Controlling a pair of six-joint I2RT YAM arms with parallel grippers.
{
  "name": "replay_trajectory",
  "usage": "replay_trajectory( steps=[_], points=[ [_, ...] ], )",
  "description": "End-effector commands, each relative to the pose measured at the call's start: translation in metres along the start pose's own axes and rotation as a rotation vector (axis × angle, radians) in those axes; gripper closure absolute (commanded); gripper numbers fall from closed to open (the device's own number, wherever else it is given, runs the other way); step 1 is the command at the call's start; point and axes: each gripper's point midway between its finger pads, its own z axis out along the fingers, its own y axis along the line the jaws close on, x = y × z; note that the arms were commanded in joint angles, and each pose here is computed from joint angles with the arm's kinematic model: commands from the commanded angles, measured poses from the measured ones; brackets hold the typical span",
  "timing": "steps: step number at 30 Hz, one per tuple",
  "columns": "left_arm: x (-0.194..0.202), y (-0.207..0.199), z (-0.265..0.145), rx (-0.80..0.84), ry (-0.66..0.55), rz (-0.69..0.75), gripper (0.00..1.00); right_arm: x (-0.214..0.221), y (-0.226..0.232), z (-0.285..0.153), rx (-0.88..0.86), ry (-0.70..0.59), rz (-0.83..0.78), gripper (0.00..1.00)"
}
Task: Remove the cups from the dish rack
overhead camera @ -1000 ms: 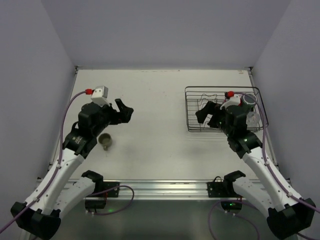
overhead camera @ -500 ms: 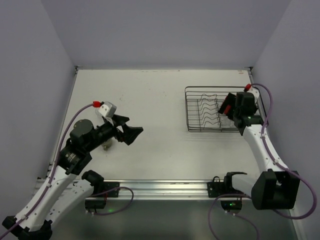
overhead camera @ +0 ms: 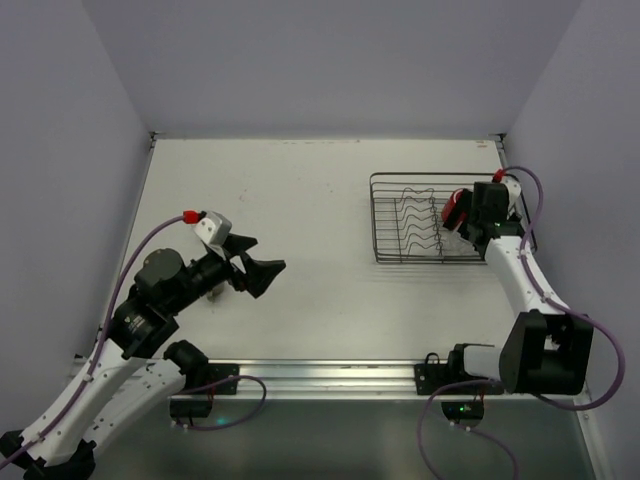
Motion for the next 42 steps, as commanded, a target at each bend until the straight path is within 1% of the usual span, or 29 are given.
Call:
replay_trajectory(
  steps=[1, 5, 6, 8, 9, 10, 11, 13, 14, 16, 17, 19, 21, 22, 23, 24, 25, 26, 27, 28, 29, 31, 32, 33, 34, 36, 38, 39, 42],
  points=[
    [-0.003, 0.001, 0.0, -0.01, -0.004, 0.021, 0.0, -0.006, 0.006, 0.007, -0.004, 0.013, -0.006, 0.01],
    [-0.001, 0.003, 0.001, -0.017, 0.004, 0.017, 0.0, 0.0, 0.016, 0.016, -0.041, 0.043, -0.01, 0.01],
    [-0.001, 0.004, 0.002, -0.019, 0.005, 0.017, 0.0, -0.001, 0.017, 0.017, -0.043, 0.044, -0.01, 0.04],
    [0.001, 0.005, 0.004, -0.02, 0.011, 0.013, 0.0, -0.006, 0.018, 0.015, -0.051, 0.024, 0.0, 0.2],
    [0.001, 0.005, 0.005, -0.023, 0.013, 0.01, 0.0, -0.01, 0.019, 0.013, -0.054, 0.009, 0.006, 0.34],
    [0.002, 0.006, 0.006, -0.024, 0.019, 0.006, 0.0, -0.015, 0.019, 0.009, -0.058, -0.013, 0.011, 0.44],
    [0.002, 0.006, 0.007, -0.024, 0.019, 0.002, 0.0, -0.024, 0.018, 0.0, -0.069, -0.05, 0.023, 0.48],
    [0.004, 0.005, 0.01, -0.016, 0.028, -0.009, 0.0, -0.036, 0.018, -0.011, -0.083, -0.098, 0.029, 0.54],
    [0.003, 0.004, 0.011, -0.009, 0.026, -0.013, 0.0, -0.046, 0.019, -0.024, -0.106, -0.141, 0.044, 0.57],
    [0.005, 0.001, 0.015, 0.01, 0.036, -0.036, 0.0, -0.053, 0.022, -0.038, -0.148, -0.184, 0.055, 0.57],
    [0.001, -0.002, 0.016, 0.024, 0.026, -0.042, 0.0, -0.062, 0.022, -0.053, -0.176, -0.227, 0.071, 0.59],
    [0.003, -0.007, 0.02, 0.05, 0.036, -0.078, 0.0, -0.065, 0.027, -0.069, -0.229, -0.255, 0.08, 0.59],
    [-0.002, -0.014, 0.025, 0.086, 0.018, -0.102, 0.0, -0.068, 0.033, -0.085, -0.29, -0.284, 0.085, 0.6],
    [0.004, -0.018, 0.029, 0.115, 0.036, -0.143, 0.0, -0.071, 0.036, -0.101, -0.339, -0.322, 0.101, 0.6],
    [-0.003, -0.023, 0.033, 0.145, 0.009, -0.155, 0.0, -0.068, 0.046, -0.112, -0.419, -0.318, 0.101, 0.61],
    [0.005, -0.029, 0.038, 0.179, 0.035, -0.207, 0.0, -0.069, 0.052, -0.127, -0.49, -0.338, 0.115, 0.61],
    [0.004, -0.032, 0.041, 0.2, 0.033, -0.227, 0.01, -0.062, 0.066, -0.14, -0.592, -0.314, 0.108, 0.61],
    [-0.008, -0.038, 0.045, 0.244, -0.018, -0.229, 0.01, -0.058, 0.074, -0.15, -0.662, -0.301, 0.114, 0.61],
    [-0.004, -0.043, 0.051, 0.273, 0.004, -0.283, 0.03, -0.054, 0.086, -0.159, -0.756, -0.295, 0.142, 0.61],
    [-0.001, -0.045, 0.054, 0.291, 0.004, -0.304, 0.03, -0.049, 0.095, -0.174, -0.845, -0.286, 0.147, 0.62],
    [-0.01, -0.05, 0.058, 0.333, -0.032, -0.308, 0.05, -0.037, 0.11, -0.191, -0.979, -0.234, 0.132, 0.61],
    [-0.001, -0.053, 0.068, 0.363, 0.001, -0.384, 0.09, -0.03, 0.124, -0.21, -1.131, -0.197, 0.173, 0.61],
    [-0.001, -0.053, 0.075, 0.379, -0.005, -0.402, 0.11, -0.023, 0.129, -0.224, -1.211, -0.144, 0.2, 0.61],
    [0.001, -0.055, 0.078, 0.392, 0.006, -0.443, 0.13, -0.019, 0.139, -0.238, -1.306, -0.154, 0.185, 0.61],
    [-0.001, -0.056, 0.081, 0.407, -0.012, -0.451, 0.14, -0.015, 0.143, -0.245, -1.355, -0.138, 0.182, 0.61],
    [0.005, -0.055, 0.09, 0.414, 0.002, -0.488, 0.16, -0.006, 0.151, -0.264, -1.465, -0.091, 0.17, 0.61],
    [0.002, -0.06, 0.094, 0.448, -0.013, -0.512, 0.19, 0.002, 0.159, -0.27, -1.512, -0.051, 0.16, 0.6],
    [0.005, -0.06, 0.098, 0.45, -0.001, -0.535, 0.21, 0.009, 0.165, -0.28, -1.558, -0.03, 0.147, 0.6],
    [0.002, -0.065, 0.104, 0.477, -0.018, -0.55, 0.25, 0.026, 0.179, -0.288, -1.626, 0.04, 0.134, 0.6]
  ],
)
